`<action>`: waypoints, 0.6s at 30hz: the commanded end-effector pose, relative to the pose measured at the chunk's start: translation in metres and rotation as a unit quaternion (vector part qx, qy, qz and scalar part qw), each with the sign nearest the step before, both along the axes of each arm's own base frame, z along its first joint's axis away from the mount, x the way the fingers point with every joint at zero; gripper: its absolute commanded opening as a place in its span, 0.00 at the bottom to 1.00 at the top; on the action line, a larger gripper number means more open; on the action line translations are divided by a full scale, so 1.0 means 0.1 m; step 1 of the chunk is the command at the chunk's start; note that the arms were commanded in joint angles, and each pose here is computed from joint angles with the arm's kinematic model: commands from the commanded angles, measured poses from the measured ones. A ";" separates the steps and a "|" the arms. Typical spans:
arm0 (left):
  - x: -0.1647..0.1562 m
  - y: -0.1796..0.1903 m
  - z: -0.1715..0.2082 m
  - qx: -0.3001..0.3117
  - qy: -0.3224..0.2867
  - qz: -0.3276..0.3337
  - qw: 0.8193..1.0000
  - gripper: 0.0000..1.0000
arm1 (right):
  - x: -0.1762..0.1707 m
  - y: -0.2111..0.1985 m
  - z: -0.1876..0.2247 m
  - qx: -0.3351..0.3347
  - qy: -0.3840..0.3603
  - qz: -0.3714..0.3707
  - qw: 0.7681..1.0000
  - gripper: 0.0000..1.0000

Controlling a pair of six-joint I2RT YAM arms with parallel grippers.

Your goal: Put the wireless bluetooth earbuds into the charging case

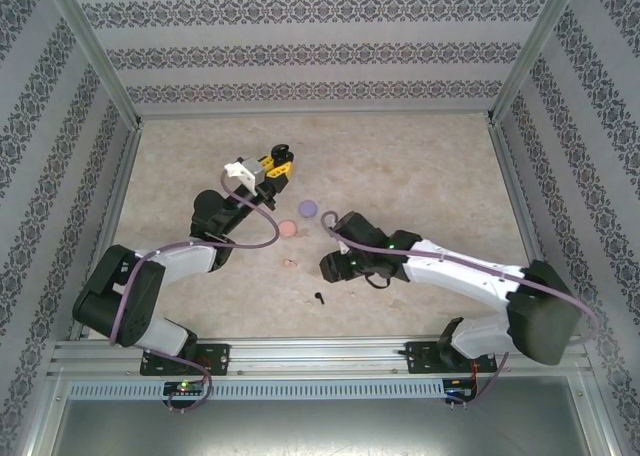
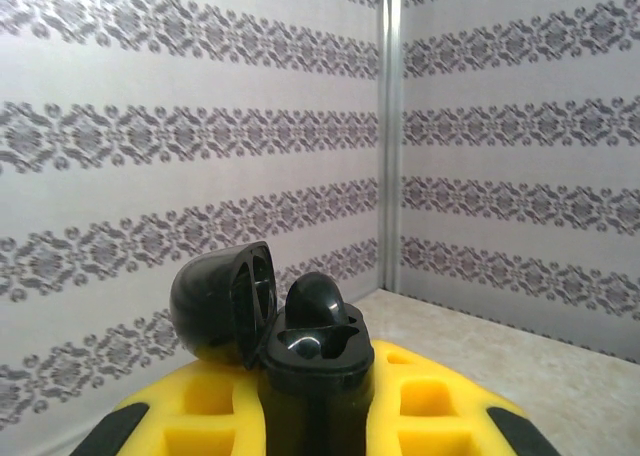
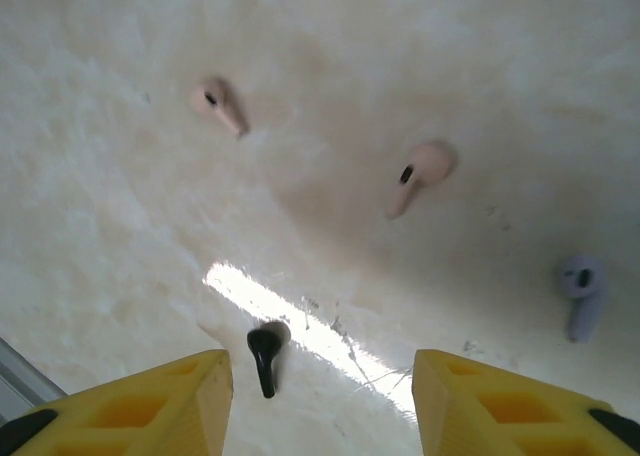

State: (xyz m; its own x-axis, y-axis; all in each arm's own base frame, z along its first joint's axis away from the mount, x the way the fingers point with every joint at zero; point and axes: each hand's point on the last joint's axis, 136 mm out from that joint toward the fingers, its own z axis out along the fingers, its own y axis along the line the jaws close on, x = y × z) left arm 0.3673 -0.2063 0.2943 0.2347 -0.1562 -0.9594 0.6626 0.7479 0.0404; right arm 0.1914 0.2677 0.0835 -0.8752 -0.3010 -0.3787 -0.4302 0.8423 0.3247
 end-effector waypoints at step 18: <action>-0.13 0.44 0.34 -0.025 -0.040 0.058 0.997 0.00 | -0.26 0.38 -0.53 -0.141 0.014 0.093 0.985 0.45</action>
State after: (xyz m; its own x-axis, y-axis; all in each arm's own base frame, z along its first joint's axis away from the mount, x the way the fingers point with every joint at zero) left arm 0.3588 -0.1715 0.3189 0.3032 -0.1627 -0.9389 0.5854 0.8093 0.0488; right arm 0.1639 0.3103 0.0314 -0.8205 -0.5167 -0.2445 -0.5611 0.8099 0.1712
